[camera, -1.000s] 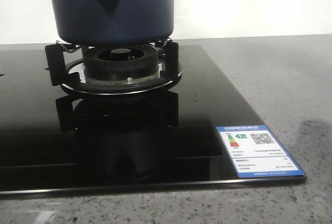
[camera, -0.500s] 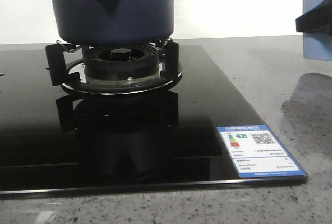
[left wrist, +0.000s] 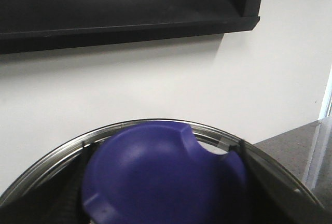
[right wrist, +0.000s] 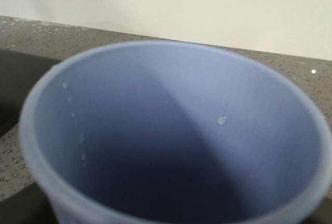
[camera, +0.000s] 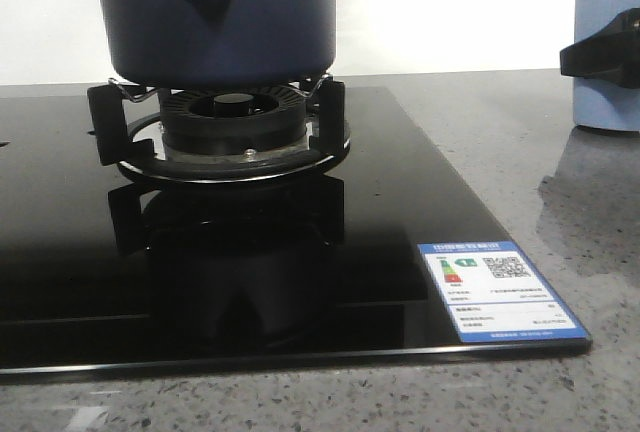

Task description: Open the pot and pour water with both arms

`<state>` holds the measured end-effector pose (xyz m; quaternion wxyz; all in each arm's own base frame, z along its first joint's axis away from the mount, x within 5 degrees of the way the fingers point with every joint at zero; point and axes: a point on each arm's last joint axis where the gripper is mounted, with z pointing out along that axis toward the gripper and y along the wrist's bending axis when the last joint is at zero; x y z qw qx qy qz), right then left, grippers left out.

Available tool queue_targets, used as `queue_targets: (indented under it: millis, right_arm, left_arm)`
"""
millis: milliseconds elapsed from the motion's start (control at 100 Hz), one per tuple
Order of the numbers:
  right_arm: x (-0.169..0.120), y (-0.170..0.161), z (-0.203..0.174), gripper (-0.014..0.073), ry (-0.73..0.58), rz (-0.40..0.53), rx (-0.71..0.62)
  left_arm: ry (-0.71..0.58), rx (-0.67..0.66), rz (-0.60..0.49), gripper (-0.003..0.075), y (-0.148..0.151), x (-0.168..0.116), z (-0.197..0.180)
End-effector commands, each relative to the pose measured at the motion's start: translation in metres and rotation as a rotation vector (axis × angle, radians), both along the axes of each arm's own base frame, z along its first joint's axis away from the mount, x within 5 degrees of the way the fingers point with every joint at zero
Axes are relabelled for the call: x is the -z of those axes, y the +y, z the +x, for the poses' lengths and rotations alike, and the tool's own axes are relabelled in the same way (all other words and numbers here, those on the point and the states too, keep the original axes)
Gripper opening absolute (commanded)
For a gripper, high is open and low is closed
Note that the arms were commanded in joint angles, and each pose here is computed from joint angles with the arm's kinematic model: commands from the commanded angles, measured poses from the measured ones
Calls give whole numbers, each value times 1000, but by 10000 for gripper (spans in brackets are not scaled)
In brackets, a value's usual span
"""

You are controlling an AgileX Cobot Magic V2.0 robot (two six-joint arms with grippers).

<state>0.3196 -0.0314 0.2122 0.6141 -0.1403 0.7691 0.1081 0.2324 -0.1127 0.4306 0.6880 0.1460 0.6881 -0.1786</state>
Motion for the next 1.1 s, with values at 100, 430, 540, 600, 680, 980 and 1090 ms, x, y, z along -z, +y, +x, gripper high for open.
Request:
queue_targets:
  millis: [100,430,540,600,680,980,1090]
  right_arm:
    - [-20,-1,2,386,-100,14,-6]
    - [-26,-5,-2,643,-109,26,15]
    - [-31,-7,-7,643,-83,21,38]
    - [-35,-7,-10,643,-62,8,44]
    - [-38,-4,-15,643,-28,-11,24]
    - [-39,-4,-26,643,110,-37,39]
    - [-37,-3,-28,643,152,-6,36]
  left_arm:
    - [-128,-46,-71,368,9,-26,-7]
    - [-128,-46,-71,368,9,-26,-7]
    - [-128,-46,-71,368,9,-26,-7]
    - [-128,-46,-71,368,9,-26,-7]
    - [-128,-46,-71,368,9,-26,-7]
    - [-128,-46,-71,368,9,-26,-7]
    - [-128,-46,-71,368,9,-26,-7]
